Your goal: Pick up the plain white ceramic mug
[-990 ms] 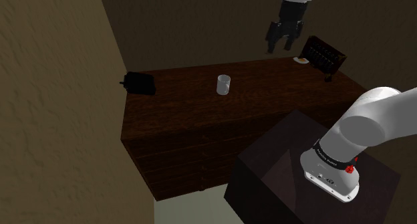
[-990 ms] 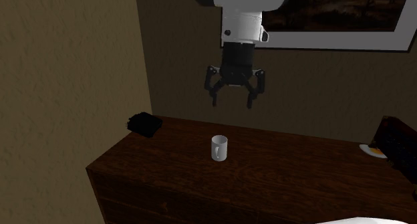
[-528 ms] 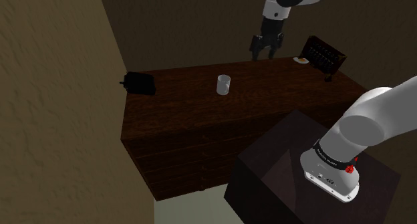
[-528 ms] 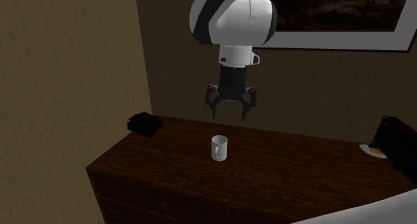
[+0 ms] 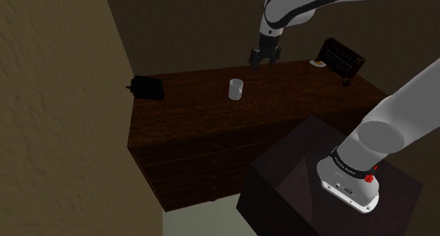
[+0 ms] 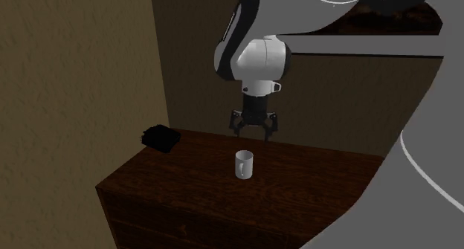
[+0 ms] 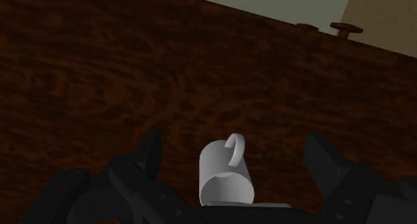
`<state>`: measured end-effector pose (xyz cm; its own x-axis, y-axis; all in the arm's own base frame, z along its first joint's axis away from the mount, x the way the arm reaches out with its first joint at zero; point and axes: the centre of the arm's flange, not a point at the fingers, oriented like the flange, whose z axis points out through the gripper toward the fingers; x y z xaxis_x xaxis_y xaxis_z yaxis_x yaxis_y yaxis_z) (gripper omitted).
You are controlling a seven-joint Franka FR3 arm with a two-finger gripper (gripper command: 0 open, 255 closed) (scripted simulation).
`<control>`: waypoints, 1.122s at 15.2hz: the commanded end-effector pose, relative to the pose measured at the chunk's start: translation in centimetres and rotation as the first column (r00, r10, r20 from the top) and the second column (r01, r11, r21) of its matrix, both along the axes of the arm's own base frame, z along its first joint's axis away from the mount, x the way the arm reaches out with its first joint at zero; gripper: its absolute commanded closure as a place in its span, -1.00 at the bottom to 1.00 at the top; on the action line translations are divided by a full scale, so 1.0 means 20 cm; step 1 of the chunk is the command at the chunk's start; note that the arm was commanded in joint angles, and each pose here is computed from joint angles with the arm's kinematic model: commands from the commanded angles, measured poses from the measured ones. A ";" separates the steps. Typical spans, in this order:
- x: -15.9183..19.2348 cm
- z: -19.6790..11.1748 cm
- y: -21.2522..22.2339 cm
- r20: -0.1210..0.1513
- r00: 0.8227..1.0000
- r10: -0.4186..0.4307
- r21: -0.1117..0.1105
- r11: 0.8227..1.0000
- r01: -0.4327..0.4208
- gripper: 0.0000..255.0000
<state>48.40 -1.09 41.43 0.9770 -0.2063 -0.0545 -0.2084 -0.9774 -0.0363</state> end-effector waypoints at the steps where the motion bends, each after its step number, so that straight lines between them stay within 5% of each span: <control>1: 0.10 -0.09 -0.03 0.002 1.000 -0.007 -0.005 1.000 0.007 -1.00; 17: 0.75 -0.80 -0.21 0.007 0.998 -0.062 -0.039 0.997 0.062 -1.00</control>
